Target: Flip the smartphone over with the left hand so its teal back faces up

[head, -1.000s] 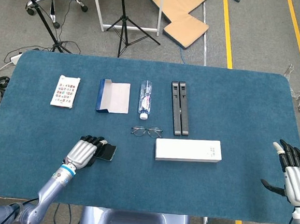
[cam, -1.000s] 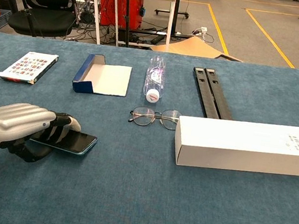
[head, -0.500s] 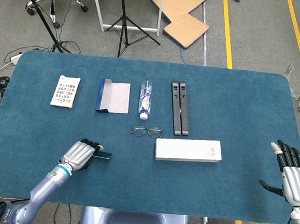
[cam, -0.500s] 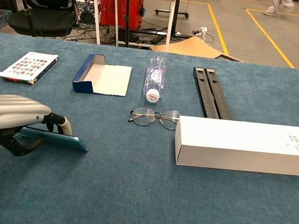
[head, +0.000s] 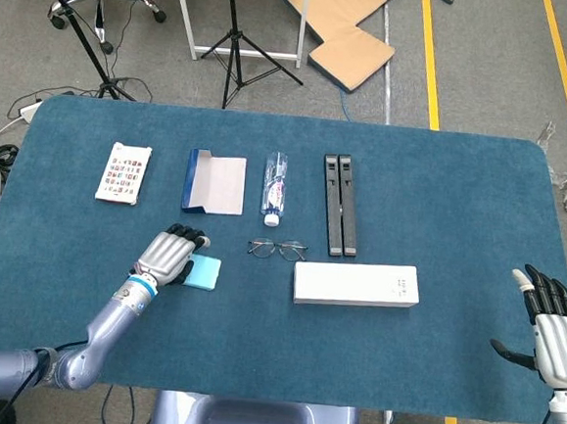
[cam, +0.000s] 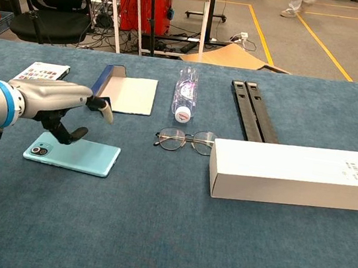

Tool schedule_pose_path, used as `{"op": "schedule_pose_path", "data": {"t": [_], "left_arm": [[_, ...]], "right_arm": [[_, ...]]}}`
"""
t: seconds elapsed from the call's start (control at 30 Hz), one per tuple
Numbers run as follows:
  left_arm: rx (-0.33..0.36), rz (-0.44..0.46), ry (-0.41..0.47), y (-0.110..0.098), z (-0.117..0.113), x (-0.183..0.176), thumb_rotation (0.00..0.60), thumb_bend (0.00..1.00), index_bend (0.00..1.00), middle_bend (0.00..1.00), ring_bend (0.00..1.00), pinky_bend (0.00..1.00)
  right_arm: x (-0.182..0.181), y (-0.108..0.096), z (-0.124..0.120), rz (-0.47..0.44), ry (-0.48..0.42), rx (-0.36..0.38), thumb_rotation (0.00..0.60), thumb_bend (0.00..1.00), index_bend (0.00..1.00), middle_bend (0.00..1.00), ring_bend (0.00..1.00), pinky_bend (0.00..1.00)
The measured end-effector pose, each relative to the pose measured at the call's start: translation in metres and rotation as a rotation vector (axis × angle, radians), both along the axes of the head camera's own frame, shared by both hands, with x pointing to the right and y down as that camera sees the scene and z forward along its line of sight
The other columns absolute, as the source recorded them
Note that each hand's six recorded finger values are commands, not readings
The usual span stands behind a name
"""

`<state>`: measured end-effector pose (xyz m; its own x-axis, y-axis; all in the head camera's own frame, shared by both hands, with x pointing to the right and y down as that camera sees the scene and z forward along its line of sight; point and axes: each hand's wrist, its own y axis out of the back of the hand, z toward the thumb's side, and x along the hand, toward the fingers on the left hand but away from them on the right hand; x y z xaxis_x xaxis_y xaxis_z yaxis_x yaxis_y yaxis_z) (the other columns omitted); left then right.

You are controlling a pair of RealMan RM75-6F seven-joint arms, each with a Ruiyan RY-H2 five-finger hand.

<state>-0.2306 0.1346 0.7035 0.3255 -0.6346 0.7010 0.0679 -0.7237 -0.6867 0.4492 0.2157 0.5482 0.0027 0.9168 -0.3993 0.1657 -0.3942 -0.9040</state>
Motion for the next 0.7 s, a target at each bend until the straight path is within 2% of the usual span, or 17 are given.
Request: {"op": "schedule_pose_path", "data": {"t": [0.07, 0.17, 0.33, 0.5, 0.7], "left_arm": [[0.047, -0.003, 0.026, -0.004, -0.004, 0.0, 0.6, 0.49, 0.11, 0.03, 0.01, 0.02], [0.129, -0.005, 0.067, -0.01, -0.015, -0.003, 0.6, 0.29, 0.01, 0.0, 0.0, 0.0], [0.271, -0.053, 0.099, -0.018, -0.04, -0.032, 0.6, 0.02, 0.0, 0.0, 0.0, 0.0], [0.372, -0.165, 0.044, -0.009, -0.072, -0.099, 0.6, 0.0, 0.0, 0.0, 0.0, 0.0], [0.39, -0.258, -0.015, 0.024, -0.108, -0.173, 0.6, 0.0, 0.0, 0.0, 0.0, 0.0]], "right_arm": [[0.0, 0.0, 0.0, 0.001, -0.003, 0.002, 0.6, 0.0, 0.03, 0.0, 0.0, 0.0], [0.0, 0.0, -0.001, 0.001, -0.007, 0.002, 0.6, 0.0, 0.03, 0.0, 0.0, 0.0], [-0.001, 0.0, -0.002, -0.001, -0.012, 0.007, 0.6, 0.0, 0.03, 0.0, 0.0, 0.0], [-0.001, 0.0, -0.006, 0.0, -0.018, 0.017, 0.6, 0.0, 0.02, 0.0, 0.0, 0.0], [-0.001, -0.001, -0.012, 0.002, -0.034, 0.034, 0.6, 0.0, 0.02, 0.0, 0.0, 0.0]]}}
